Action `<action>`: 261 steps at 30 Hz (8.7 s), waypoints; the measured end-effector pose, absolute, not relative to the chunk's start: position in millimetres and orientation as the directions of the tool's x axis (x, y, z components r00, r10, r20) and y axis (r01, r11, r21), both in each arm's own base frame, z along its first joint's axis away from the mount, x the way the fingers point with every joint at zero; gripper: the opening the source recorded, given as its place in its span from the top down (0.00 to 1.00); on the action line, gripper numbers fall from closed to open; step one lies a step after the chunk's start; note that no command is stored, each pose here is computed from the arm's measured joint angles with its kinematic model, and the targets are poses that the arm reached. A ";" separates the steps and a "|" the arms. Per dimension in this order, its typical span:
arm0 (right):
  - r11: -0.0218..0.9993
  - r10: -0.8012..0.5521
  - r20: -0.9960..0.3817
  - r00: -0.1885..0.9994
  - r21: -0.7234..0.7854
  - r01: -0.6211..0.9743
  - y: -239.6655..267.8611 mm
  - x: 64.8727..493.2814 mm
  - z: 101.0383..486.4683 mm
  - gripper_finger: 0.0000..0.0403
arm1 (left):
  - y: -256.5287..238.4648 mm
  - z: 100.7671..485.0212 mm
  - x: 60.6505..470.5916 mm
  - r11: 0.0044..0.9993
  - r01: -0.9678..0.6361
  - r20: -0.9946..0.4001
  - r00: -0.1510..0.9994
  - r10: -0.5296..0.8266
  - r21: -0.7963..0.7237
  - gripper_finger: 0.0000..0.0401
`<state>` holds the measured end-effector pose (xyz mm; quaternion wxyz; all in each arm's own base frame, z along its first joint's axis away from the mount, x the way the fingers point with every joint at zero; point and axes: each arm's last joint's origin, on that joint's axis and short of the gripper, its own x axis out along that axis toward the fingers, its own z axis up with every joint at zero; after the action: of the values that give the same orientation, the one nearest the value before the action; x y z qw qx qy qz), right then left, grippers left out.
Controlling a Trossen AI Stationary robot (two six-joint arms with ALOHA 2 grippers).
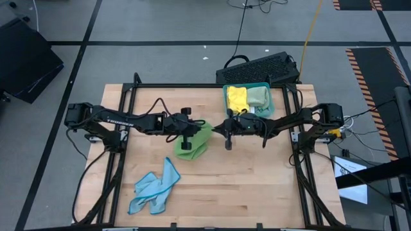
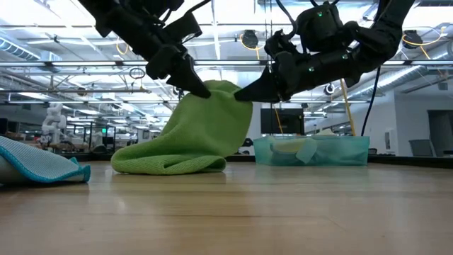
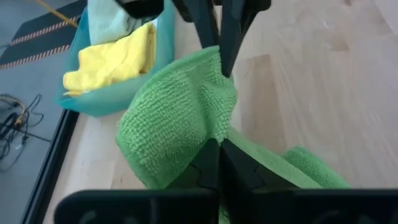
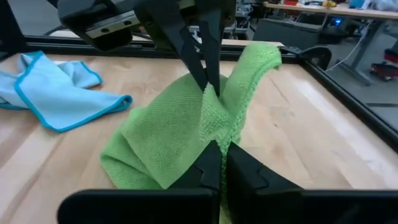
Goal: Fold microfiber towels
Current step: Fold the green microfiber cloth
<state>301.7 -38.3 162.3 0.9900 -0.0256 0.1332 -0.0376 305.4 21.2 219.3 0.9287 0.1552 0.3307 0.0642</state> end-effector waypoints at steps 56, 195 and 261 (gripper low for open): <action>0.999 -0.027 -0.192 0.981 0.022 0.031 -54.1 300.9 169.0 1.00 | 57.6 190.3 254.6 0.967 -0.055 -0.382 0.912 0.150 0.250 0.40; 0.923 -0.257 -0.360 0.897 0.184 0.339 -31.2 298.9 152.3 0.98 | -68.6 115.1 247.1 0.906 -0.115 -0.645 0.666 0.374 0.406 0.60; 0.914 -0.249 -0.368 0.896 0.216 0.342 -28.5 298.8 151.6 0.98 | -52.5 130.5 257.3 0.975 -0.089 -0.648 0.734 0.203 0.204 0.72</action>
<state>298.8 -28.5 151.6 0.9637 0.1389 0.1689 -0.1534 257.3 -52.5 130.5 0.9277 0.0796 0.3562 0.0786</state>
